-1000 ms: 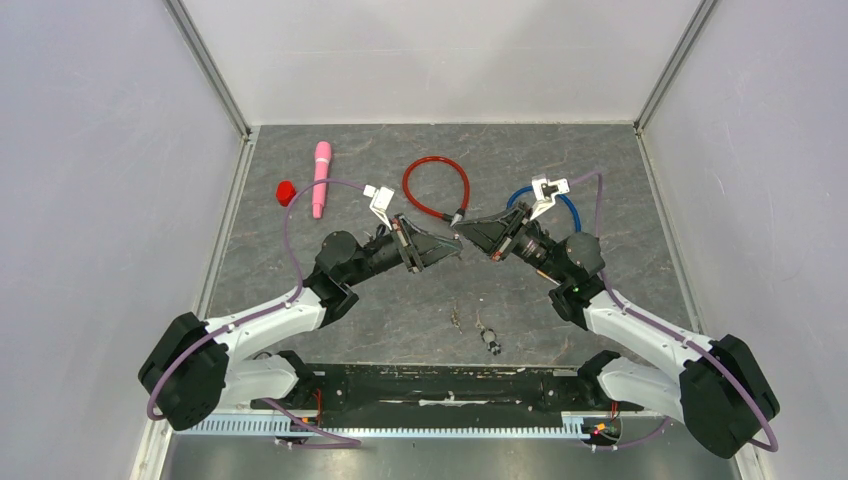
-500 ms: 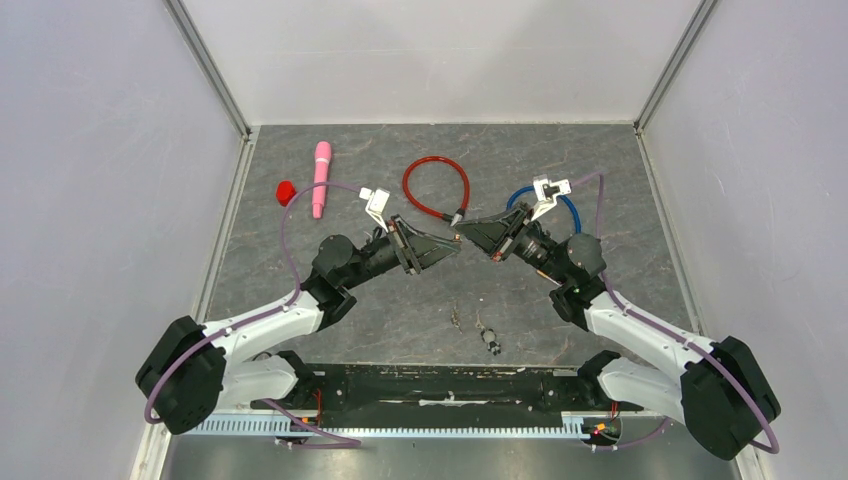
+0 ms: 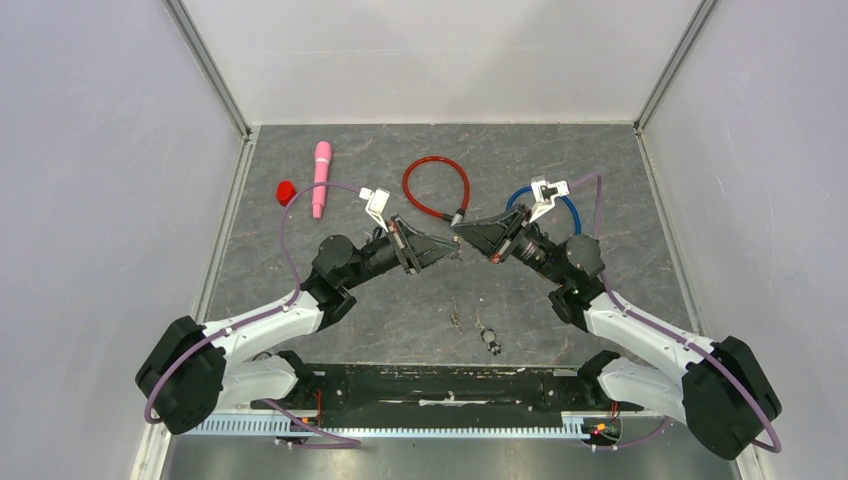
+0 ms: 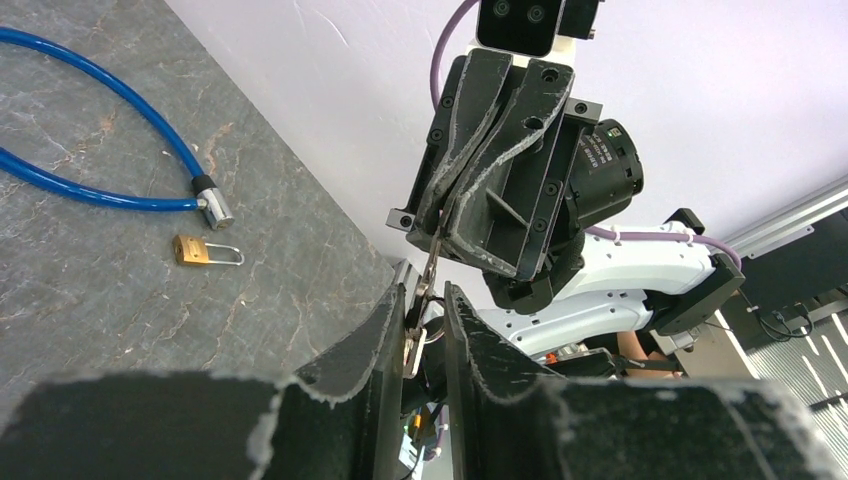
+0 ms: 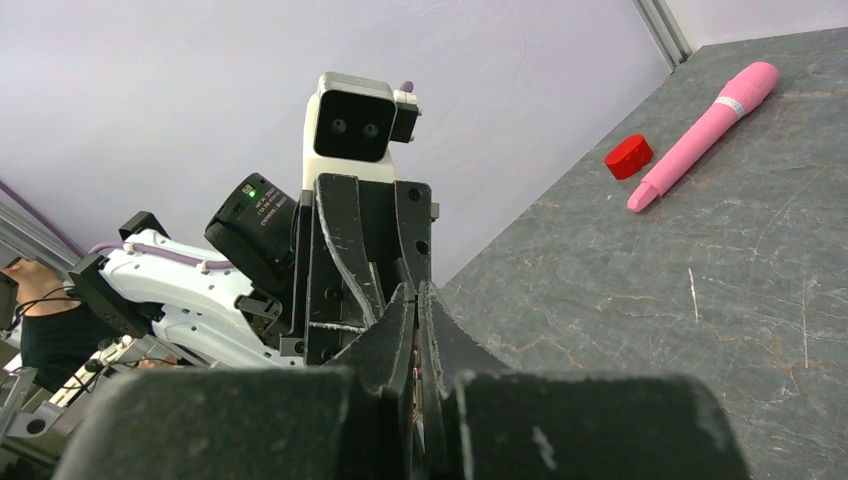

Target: Unlock with the key

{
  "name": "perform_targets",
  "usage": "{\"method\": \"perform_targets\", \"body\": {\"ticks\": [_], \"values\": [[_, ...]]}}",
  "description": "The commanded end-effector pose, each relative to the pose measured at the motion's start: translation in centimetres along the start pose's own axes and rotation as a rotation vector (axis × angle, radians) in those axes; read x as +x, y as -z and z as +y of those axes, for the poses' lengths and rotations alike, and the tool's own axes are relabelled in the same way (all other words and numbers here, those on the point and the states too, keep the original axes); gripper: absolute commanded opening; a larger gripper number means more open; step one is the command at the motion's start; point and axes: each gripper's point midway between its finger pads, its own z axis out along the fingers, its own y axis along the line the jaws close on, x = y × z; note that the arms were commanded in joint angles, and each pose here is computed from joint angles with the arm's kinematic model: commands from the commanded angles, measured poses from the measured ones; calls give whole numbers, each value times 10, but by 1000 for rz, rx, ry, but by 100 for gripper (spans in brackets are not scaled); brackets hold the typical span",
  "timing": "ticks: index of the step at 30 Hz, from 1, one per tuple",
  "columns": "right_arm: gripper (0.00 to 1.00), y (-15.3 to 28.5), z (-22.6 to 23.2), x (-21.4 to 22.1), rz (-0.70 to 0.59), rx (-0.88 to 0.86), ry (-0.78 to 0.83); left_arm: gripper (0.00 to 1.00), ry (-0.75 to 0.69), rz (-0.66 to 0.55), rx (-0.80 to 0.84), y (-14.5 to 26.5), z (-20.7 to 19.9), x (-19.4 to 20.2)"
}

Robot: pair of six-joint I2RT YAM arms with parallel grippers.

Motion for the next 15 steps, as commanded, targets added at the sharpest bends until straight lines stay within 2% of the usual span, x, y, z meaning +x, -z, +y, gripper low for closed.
{"method": "perform_targets", "body": {"ticks": [1, 4, 8, 15], "values": [[0, 0, 7, -6, -29, -14, 38, 24, -5, -52, 64, -1, -19, -14], [0, 0, 8, -5, -26, -16, 40, 17, -4, -54, 61, -1, -18, -13], [0, 1, 8, -5, -30, -13, 43, 3, -5, -53, 60, 1, -18, -12], [0, 2, 1, -4, -22, 20, 70, 2, -25, -39, -23, 10, -3, -6]]}}
